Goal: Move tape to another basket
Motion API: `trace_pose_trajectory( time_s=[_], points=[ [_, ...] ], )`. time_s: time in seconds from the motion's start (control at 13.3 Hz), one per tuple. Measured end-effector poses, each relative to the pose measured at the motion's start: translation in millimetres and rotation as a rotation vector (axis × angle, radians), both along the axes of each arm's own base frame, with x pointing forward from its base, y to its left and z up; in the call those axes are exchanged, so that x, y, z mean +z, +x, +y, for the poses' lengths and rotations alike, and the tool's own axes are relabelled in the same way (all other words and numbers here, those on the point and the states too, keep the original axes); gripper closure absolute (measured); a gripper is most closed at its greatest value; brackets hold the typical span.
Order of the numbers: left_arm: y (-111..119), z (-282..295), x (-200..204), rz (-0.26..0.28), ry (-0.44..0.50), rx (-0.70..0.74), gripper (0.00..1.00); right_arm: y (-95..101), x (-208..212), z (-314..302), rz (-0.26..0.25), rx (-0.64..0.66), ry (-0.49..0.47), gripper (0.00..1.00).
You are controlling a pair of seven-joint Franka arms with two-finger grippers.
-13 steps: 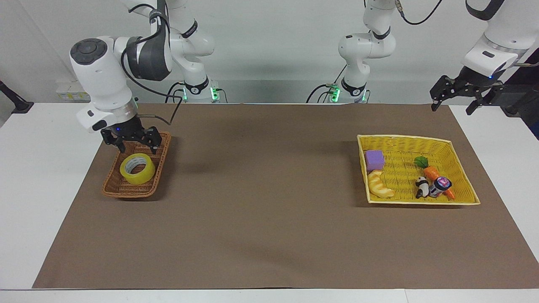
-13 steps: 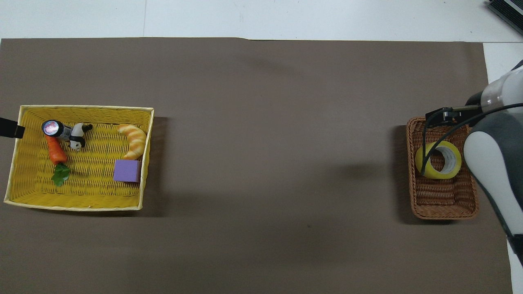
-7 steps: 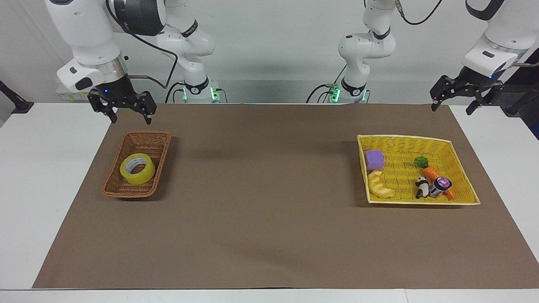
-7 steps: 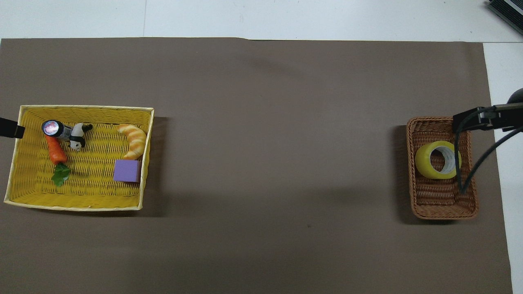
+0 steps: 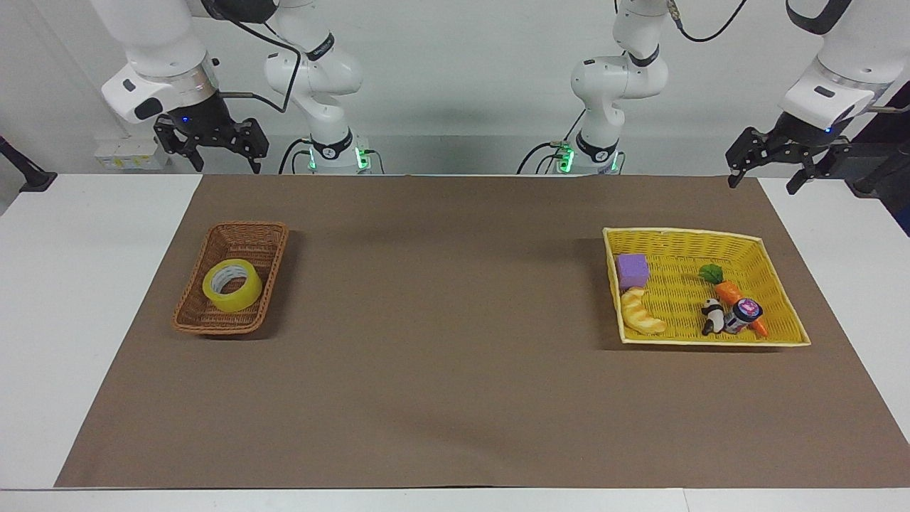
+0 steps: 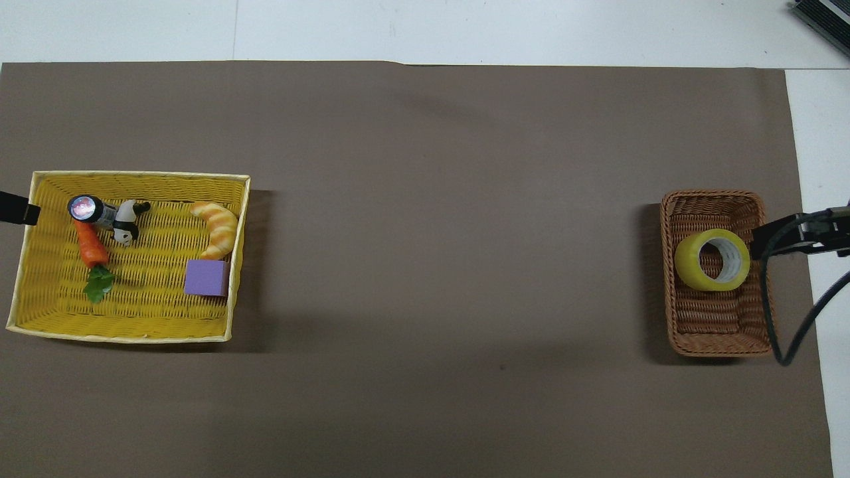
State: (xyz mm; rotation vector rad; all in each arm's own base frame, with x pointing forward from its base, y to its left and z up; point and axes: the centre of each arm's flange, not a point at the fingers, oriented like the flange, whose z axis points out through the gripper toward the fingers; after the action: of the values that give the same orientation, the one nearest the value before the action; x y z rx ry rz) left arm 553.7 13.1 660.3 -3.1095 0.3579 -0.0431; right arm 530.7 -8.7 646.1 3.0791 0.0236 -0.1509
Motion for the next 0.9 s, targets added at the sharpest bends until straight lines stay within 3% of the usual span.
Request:
trace_pose_trajectory(
  time_s=[0.38,0.9],
  points=[
    [0.0,0.0,0.0,0.000,0.000,0.000,0.00,5.3,8.1,-5.4,-0.077,0.045,0.061,0.00],
    [-0.1,0.0,0.0,0.001,0.000,0.000,0.00,6.0,6.8,-5.2,-0.082,0.045,0.061,0.00]
  ],
)
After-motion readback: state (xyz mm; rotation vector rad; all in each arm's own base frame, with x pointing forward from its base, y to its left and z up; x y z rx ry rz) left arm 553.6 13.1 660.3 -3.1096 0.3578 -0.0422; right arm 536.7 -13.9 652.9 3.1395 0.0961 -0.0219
